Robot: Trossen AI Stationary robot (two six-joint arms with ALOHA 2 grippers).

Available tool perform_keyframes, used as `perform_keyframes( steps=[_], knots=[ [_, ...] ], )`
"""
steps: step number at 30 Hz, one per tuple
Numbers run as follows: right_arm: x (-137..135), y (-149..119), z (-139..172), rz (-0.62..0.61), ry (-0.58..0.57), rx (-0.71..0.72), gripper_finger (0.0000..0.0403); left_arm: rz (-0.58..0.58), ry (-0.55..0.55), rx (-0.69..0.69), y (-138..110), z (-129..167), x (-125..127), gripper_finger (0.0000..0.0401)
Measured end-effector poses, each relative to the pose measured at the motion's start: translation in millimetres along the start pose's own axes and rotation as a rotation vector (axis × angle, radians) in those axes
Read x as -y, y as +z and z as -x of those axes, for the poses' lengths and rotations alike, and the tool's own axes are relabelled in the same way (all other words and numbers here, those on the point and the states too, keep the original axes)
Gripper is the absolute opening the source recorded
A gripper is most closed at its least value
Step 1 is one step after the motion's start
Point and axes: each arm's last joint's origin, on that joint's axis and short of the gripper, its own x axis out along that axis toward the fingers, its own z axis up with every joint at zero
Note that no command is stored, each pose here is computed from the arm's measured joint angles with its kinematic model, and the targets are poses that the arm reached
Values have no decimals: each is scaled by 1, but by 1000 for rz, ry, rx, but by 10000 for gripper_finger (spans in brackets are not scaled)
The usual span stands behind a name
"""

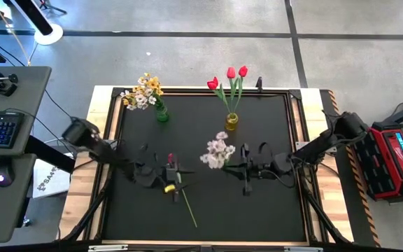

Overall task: Sort flowers into vase by color
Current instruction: Put the white flowers into the green vase

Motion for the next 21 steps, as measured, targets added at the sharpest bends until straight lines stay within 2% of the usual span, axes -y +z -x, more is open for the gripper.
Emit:
perform_keyframes(
  steps=[3, 8, 12, 21],
  knots=[
    [-5, 1, -8, 34, 24, 5, 1, -25, -62, 109, 3, -19, -10, 160],
    [-10, 0, -20, 91, 54, 8, 0, -19, -142, 151, 13, -50, -24, 204],
    [-11, -3, -25, 100, 53, 2, 0, -10, -141, 188, 27, -62, -27, 231],
    [-10, -9, -28, 116, 40, 8, 0, -58, -207, 168, 43, -78, -18, 219]
  ],
)
